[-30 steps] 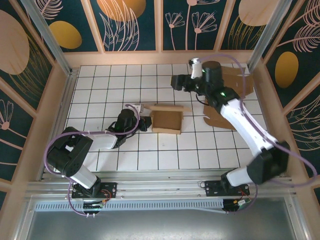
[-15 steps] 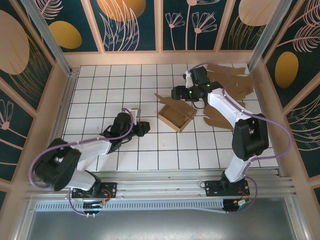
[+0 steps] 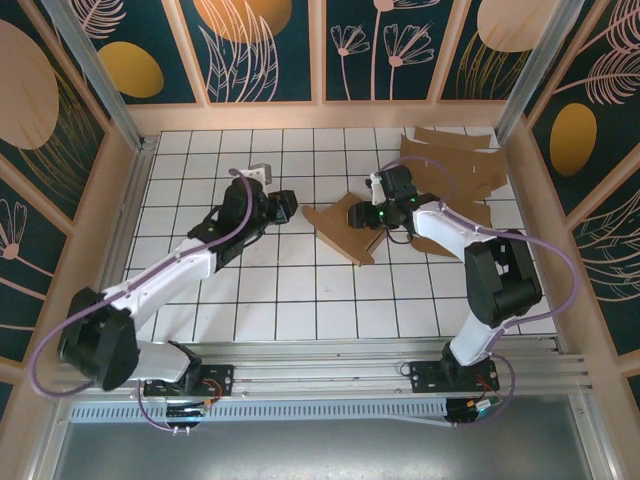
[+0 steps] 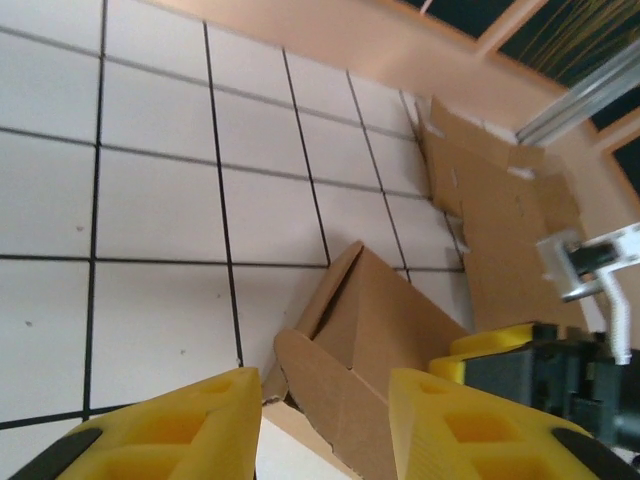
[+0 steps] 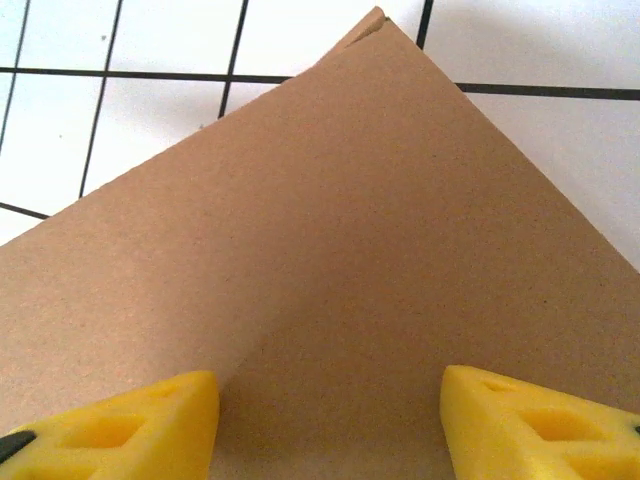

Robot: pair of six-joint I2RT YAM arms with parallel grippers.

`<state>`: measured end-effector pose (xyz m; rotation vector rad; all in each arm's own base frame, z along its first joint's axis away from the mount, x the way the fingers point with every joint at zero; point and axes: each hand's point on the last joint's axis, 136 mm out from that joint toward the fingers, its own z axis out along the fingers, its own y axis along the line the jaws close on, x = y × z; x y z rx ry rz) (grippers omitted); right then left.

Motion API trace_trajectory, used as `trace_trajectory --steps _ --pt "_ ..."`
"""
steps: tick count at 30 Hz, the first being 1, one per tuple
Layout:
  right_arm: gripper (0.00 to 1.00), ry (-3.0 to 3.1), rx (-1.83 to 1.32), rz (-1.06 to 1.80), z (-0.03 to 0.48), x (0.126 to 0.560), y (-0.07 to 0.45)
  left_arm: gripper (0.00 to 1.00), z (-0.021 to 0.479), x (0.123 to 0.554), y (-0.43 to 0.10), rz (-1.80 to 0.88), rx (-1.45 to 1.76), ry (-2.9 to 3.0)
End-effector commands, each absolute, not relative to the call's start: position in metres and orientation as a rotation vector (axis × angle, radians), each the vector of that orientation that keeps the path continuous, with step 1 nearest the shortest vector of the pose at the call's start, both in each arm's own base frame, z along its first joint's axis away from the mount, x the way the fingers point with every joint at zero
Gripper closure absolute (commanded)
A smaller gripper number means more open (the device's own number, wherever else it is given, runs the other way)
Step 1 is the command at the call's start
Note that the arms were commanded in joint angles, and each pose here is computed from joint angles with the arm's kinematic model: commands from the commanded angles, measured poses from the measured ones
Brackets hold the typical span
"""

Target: Fold the paper box

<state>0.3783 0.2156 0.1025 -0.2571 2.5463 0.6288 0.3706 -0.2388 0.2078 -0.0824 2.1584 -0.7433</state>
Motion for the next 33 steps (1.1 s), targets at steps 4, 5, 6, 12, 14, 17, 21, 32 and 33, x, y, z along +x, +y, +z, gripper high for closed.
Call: trace_trajectory --steps 4,5,6,12,14,17,21,32,33 --pt "0.3 2.369 -0.013 0.684 0.181 0.376 0.198 0.61 0.176 0.389 -0.285 -0.794 0.141 2.332" --pt "0.28 2.348 0.102 0.639 0.185 0.375 0.184 0.61 0.175 0.394 -0.288 -0.777 0.163 2.335" --pt "0.26 2.332 0.22 0.597 0.184 0.371 0.169 0.61 0.176 0.401 -0.289 -0.749 0.176 2.335" --pt "0.12 2.329 0.693 0.737 0.146 0.33 0.146 0.58 0.156 0.424 -0.315 -0.715 0.356 2.428" --pt "0.09 2.335 0.725 0.816 0.142 0.327 0.154 0.57 0.142 0.427 -0.321 -0.705 0.401 2.488" --pt "0.12 2.356 0.736 0.835 0.132 0.331 0.161 0.55 0.119 0.43 -0.322 -0.667 0.419 2.563" --pt "0.25 2.389 0.726 0.847 0.119 0.339 0.169 0.54 0.098 0.421 -0.332 -0.755 0.431 2.617" --pt "0.54 2.444 0.544 0.805 0.094 0.356 0.184 0.79 0.088 0.4 -0.334 -0.91 0.337 2.61" --pt "0.55 2.455 0.519 0.785 0.091 0.358 0.184 0.79 0.088 0.398 -0.333 -0.917 0.321 2.611"
